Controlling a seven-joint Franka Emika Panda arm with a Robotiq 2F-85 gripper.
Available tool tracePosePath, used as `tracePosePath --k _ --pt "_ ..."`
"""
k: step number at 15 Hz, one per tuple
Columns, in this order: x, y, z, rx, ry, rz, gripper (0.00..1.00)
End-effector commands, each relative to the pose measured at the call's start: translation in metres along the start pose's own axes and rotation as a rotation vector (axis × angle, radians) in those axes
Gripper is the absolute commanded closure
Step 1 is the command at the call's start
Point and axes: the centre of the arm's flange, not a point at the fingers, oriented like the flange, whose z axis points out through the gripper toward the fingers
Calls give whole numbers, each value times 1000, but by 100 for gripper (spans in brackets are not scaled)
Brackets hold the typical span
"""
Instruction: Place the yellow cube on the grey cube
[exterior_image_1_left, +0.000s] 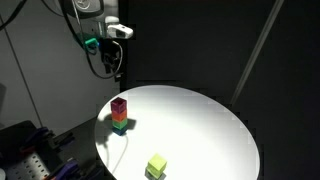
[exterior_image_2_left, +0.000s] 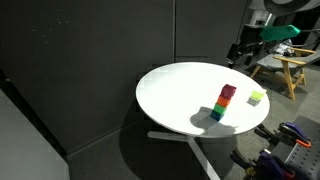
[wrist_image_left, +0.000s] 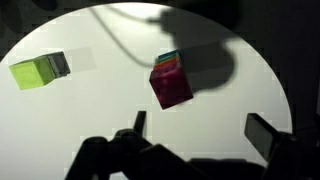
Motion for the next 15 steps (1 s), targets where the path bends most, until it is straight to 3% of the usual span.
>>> tracePosePath --k 1,10,15 --pt "4 -3 -11 -14 -18 45 0" --pt "-6 11 -42 7 -28 34 0" --pt "-4 7 -27 -1 -31 38 0"
